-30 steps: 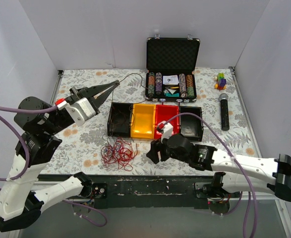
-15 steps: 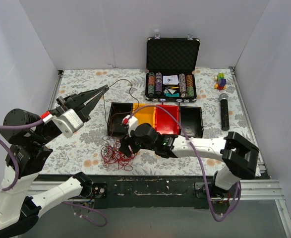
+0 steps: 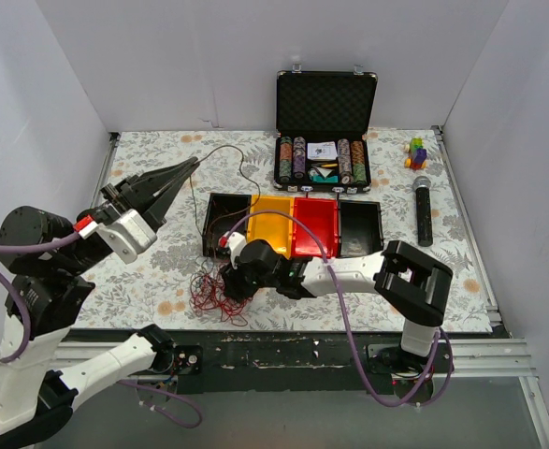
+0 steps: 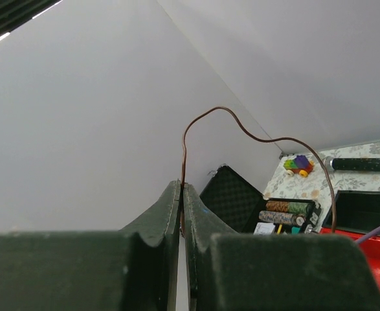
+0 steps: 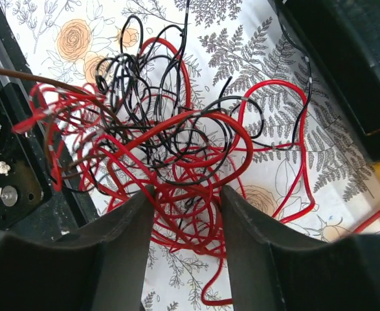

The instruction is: Untangle the cables

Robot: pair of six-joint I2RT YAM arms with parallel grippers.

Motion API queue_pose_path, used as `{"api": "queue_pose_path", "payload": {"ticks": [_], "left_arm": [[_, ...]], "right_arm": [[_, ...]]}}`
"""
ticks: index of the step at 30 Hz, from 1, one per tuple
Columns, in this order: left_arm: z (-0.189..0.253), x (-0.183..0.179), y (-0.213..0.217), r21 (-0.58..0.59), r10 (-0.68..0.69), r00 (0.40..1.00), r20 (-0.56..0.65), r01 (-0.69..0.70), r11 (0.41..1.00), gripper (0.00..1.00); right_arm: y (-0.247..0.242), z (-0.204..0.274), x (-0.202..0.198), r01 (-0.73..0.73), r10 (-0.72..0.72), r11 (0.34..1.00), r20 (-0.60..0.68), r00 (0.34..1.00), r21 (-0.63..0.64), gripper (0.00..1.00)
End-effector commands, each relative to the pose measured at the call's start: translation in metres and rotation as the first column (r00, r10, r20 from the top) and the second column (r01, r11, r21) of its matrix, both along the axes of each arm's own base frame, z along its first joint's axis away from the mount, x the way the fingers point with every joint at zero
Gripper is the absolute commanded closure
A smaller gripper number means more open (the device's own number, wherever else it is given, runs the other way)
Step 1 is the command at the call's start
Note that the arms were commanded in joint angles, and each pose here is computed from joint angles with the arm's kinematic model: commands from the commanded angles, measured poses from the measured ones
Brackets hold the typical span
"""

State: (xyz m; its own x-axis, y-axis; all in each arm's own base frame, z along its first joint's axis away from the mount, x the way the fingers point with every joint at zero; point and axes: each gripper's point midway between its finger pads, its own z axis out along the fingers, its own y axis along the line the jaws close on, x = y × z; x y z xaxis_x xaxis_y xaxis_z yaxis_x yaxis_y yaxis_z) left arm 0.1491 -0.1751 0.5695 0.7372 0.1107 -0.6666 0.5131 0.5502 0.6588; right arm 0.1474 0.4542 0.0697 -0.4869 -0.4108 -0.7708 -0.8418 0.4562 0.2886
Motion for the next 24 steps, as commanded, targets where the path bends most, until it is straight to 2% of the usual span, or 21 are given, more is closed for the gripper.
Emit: {"api": "queue_pose_path", "payload": {"ticks": [1, 3, 6, 9, 17, 21, 24], "left_arm": [[0.021, -0.005, 0.014, -0.015, 0.057, 0.995, 0.086, -0.056, 0.998, 1.0], [0.027, -0.005, 0.019, -0.015, 0.084, 0.989, 0.121, -0.083, 0.996, 1.0], [0.032, -0.002, 0.025, 0.003, 0.137, 0.972, 0.19, -0.14, 0.99, 1.0], [0.033, 0.003, 0.032, 0.033, 0.201, 0.939, 0.28, -0.219, 0.975, 1.0], [0.034, 0.015, 0.046, 0.086, 0.318, 0.838, 0.443, -0.393, 0.916, 1.0], [0.033, 0.02, 0.058, 0.123, 0.374, 0.747, 0.549, -0.515, 0.848, 1.0], [0.037, 0.03, 0.073, 0.12, 0.45, 0.662, 0.6, -0.63, 0.767, 1.0]], "right_arm": [[0.003, 0.009, -0.007, -0.011, 0.011, 0.999, -0.012, 1.0, 0.044, 0.56], [-0.009, 0.009, -0.009, 0.008, -0.007, 0.999, -0.021, 1.0, 0.037, 0.75], [-0.039, 0.009, -0.011, 0.07, -0.07, 0.998, -0.024, 0.997, 0.001, 0.88], [-0.08, 0.004, -0.017, 0.141, -0.142, 0.989, -0.033, 0.989, -0.04, 0.91], [-0.18, -0.022, -0.028, 0.356, -0.365, 0.923, -0.041, 0.93, -0.145, 0.91], [-0.209, -0.032, -0.028, 0.441, -0.456, 0.876, -0.035, 0.889, -0.195, 0.9], [-0.224, -0.041, -0.03, 0.479, -0.501, 0.842, -0.03, 0.865, -0.247, 0.89]]}}
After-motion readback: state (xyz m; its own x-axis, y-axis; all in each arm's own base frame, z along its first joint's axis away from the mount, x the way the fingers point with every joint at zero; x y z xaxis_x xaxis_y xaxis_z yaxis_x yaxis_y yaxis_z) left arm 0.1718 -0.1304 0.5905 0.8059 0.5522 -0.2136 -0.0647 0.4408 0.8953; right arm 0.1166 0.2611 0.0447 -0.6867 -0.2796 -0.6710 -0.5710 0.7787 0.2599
